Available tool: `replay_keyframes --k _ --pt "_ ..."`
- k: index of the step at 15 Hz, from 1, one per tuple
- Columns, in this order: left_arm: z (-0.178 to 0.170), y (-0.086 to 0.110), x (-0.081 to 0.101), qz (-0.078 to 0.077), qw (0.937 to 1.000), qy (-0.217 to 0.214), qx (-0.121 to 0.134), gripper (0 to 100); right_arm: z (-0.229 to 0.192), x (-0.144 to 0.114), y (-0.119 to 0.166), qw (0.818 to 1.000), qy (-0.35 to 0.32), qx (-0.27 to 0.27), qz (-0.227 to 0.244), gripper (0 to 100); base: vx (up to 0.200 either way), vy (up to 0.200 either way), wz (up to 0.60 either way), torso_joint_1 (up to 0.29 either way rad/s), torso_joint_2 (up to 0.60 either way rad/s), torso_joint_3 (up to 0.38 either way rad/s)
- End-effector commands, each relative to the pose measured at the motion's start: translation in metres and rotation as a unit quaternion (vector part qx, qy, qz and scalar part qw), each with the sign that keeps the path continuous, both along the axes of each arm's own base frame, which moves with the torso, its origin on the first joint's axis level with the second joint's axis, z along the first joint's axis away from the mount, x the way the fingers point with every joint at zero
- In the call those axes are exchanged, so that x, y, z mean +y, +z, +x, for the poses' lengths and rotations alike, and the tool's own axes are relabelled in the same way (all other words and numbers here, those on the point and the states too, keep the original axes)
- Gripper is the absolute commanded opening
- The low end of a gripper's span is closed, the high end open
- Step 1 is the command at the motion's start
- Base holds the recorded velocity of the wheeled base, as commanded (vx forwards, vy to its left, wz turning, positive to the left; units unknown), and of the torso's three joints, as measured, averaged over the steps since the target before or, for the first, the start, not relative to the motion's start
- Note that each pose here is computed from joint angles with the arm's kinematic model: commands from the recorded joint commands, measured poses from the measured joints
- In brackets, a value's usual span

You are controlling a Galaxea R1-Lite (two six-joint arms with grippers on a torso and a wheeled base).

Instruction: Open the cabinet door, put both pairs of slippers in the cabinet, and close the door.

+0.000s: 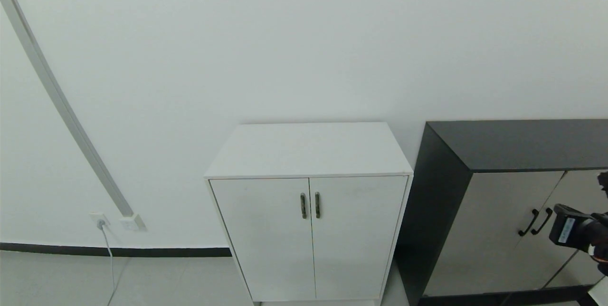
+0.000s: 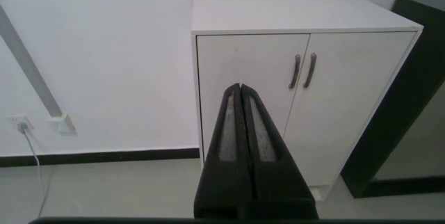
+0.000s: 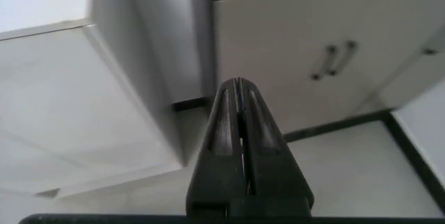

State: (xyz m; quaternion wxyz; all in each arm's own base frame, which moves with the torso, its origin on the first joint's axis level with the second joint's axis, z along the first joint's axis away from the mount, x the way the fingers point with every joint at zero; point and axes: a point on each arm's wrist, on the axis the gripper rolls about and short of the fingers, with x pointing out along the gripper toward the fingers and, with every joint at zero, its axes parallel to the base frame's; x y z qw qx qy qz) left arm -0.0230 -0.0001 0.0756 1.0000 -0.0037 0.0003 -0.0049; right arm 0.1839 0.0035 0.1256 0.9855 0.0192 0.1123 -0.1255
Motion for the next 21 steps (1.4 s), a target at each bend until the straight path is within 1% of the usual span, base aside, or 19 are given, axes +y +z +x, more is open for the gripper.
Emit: replay_keyframes --k 1,3,7,8,9,11,12,14,18,21 --pt "0.0 0.0 0.0 0.0 1.0 0.0 0.0 0 -0.027 -0.01 0.004 1.0 -0.025 -0.012 -0.002 0 0.0 0.0 0.0 0.0 0.0 0.0" --pt "0.0 0.0 0.0 0.0 1.0 0.001 0.0 0 -0.046 -0.013 0.005 0.999 -0.036 -0.004 -0.002 0 0.0 0.0 0.0 0.0 0.0 0.0" --pt "0.0 0.0 0.0 0.0 1.0 0.0 0.0 0 -0.092 -0.012 0.013 0.999 -0.038 0.001 -0.003 0 0.0 0.0 0.0 0.0 0.0 0.0" --pt "0.0 0.0 0.0 0.0 1.0 0.0 0.0 0 -0.098 -0.012 0.014 0.999 -0.035 0.001 -0.002 0 0.0 0.0 0.0 0.0 0.0 0.0" --pt "0.0 0.0 0.0 -0.001 1.0 0.0 0.001 0 -0.115 -0.011 0.014 1.0 -0.023 0.012 0.0 0 0.0 0.0 0.0 0.0 0.0 0.0" --pt "0.0 0.0 0.0 0.0 1.0 0.0 0.0 0 -0.131 -0.009 0.008 1.0 0.014 0.026 0.01 0 0.0 0.0 0.0 0.0 0.0 0.0" --pt "0.0 0.0 0.0 -0.001 1.0 0.0 0.0 0 -0.136 -0.008 0.005 0.999 0.036 0.03 0.016 0 0.0 0.0 0.0 0.0 0.0 0.0" --pt "0.0 0.0 0.0 -0.001 1.0 0.0 0.0 0 -0.142 -0.007 -0.004 0.997 0.06 0.045 0.024 0 0.0 0.0 0.0 0.0 0.0 0.0" --pt "0.0 0.0 0.0 -0.001 1.0 0.0 0.0 0 -0.151 -0.005 -0.032 0.992 0.084 0.092 0.003 0 0.0 0.0 0.0 0.0 0.0 0.0" --pt "0.0 0.0 0.0 -0.001 1.0 0.0 0.0 0 -0.154 -0.004 -0.038 0.988 0.103 0.112 0.003 0 0.0 0.0 0.0 0.0 0.0 0.0"
